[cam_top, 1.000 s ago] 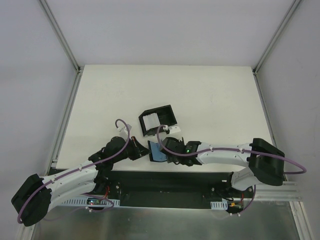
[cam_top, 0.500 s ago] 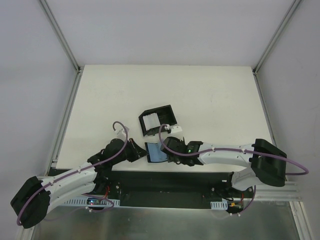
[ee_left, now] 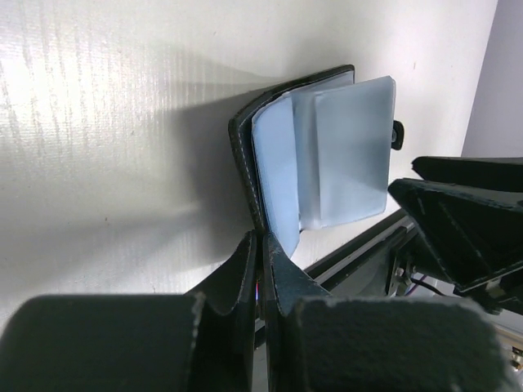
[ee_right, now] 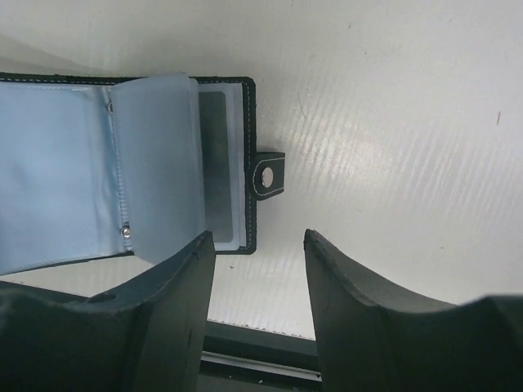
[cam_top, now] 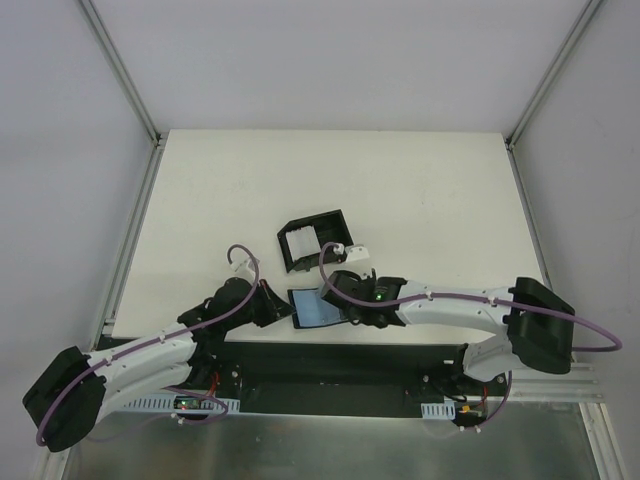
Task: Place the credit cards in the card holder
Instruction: Turn over the card slot in the card holder.
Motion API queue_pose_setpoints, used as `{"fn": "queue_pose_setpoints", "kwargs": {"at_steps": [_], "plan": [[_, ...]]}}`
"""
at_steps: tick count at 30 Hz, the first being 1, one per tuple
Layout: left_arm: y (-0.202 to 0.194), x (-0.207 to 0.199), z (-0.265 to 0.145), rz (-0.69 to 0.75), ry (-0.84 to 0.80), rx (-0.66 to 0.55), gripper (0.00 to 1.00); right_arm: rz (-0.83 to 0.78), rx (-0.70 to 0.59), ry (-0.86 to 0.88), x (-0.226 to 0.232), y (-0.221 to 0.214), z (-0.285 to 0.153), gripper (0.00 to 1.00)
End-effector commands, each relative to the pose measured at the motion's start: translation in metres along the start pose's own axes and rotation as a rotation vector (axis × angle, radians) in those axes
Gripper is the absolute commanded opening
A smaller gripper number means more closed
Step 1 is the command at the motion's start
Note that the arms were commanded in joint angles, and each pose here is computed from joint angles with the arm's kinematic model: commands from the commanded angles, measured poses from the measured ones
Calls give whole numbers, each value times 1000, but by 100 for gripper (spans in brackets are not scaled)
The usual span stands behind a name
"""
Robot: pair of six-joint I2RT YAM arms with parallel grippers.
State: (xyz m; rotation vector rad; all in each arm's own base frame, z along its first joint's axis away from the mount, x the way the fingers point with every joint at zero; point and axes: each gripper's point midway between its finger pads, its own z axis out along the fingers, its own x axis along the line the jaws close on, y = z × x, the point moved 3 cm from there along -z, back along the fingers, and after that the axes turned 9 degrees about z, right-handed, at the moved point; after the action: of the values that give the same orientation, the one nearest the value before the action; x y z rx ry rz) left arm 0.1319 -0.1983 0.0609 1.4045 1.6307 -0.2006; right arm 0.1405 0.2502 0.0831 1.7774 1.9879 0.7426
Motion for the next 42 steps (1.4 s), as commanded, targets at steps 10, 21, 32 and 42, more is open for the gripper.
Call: {"fn": "queue_pose_setpoints", "kwargs": {"at_steps": [10,21,32,42], "plan": [[-5,7,1,21,29,28,0,-15,29,344,64,23,-18,43],[-8,15,4,23,68,45,0,6,197,235,55,-8,36,25],[-6,15,6,35,80,46,0,-41,191,198,49,-7,31,22],[-5,18,8,46,104,47,0,-15,167,444,93,9,16,20]]}}
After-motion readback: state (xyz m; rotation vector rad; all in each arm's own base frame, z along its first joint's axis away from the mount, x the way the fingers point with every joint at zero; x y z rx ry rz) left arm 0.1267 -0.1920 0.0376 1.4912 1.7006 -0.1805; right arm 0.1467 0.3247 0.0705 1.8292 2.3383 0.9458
